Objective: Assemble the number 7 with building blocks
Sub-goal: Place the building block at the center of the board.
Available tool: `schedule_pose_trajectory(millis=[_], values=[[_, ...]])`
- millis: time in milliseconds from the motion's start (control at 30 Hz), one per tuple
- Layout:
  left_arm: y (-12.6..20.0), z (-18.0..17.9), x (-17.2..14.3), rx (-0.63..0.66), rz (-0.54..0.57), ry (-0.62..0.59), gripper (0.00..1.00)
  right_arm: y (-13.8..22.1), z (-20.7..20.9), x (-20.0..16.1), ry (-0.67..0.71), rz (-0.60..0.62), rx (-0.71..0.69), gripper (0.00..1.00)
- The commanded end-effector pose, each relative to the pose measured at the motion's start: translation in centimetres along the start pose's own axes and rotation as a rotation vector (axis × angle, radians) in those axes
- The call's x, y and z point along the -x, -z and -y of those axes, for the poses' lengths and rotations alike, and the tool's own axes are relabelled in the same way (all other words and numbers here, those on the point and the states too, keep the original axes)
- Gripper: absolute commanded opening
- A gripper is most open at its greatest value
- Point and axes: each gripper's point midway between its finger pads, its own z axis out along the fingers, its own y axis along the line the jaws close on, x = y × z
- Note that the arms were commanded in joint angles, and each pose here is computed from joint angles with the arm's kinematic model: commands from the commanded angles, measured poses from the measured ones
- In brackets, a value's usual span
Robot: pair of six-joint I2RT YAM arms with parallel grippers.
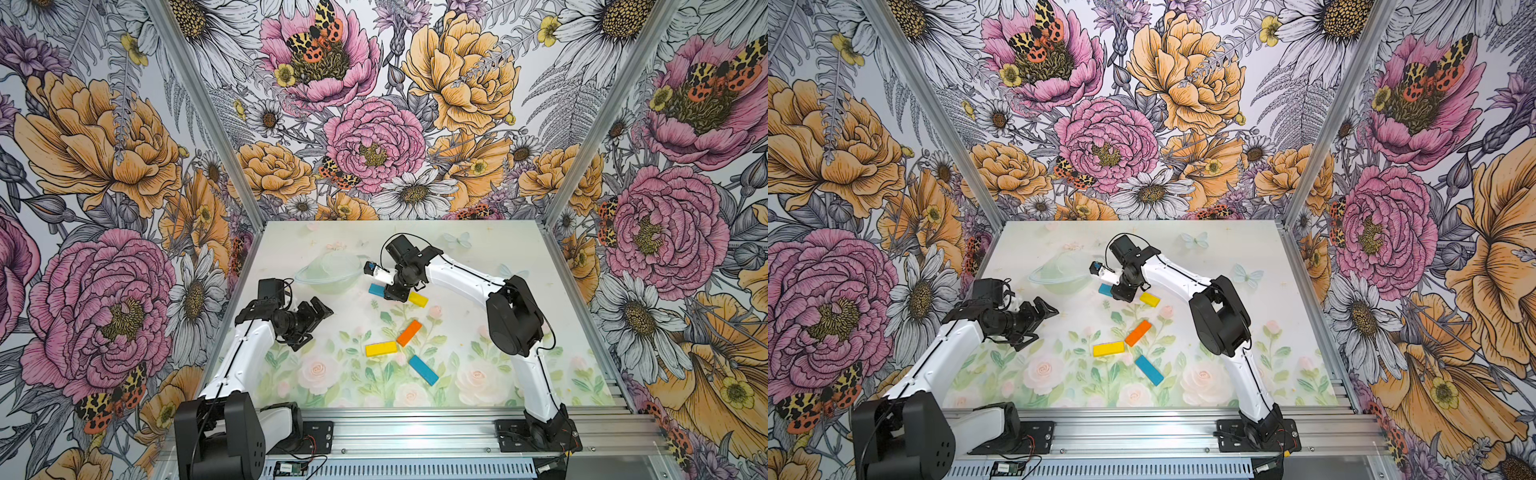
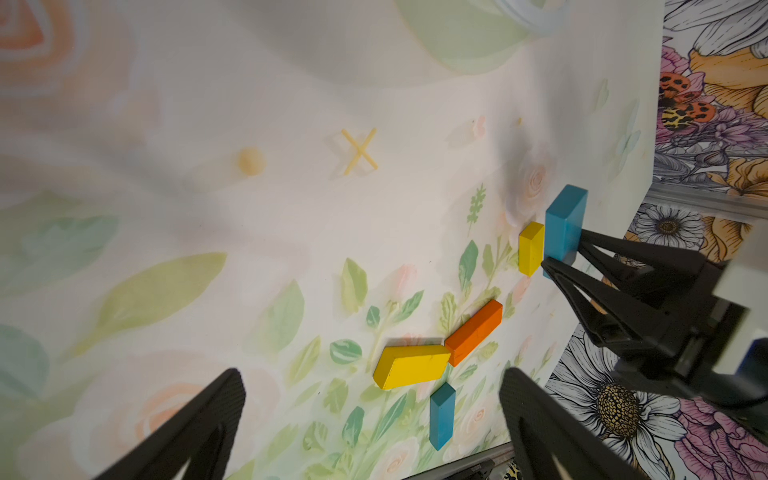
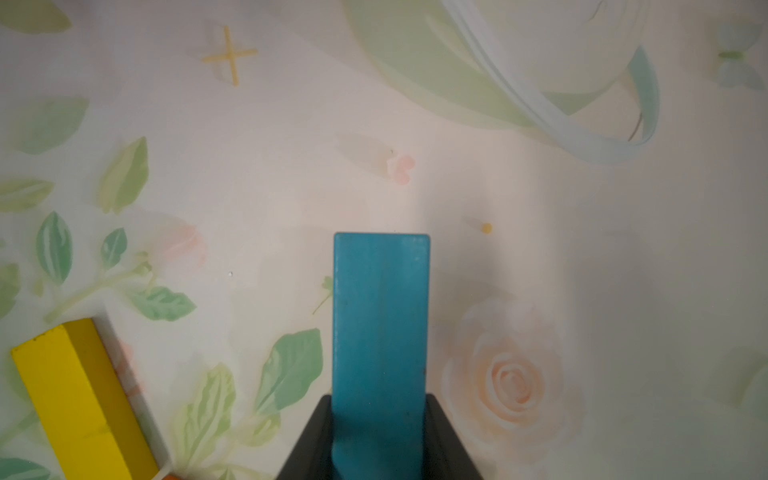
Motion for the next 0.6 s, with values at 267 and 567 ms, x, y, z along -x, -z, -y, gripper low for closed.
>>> schedule_pose_trajectory(millis=[267, 567], values=[[0.3, -0.7, -0.2, -0.009, 0.034, 0.021, 0.99, -2.5, -1.6, -1.9, 0.11, -0.088, 0.073, 0.19], [0.4, -0.9, -0.6, -0.015, 0.04, 0.034, 0.99, -4.8, -1.3, -2.7, 0.157, -0.135, 0.1, 0.19]])
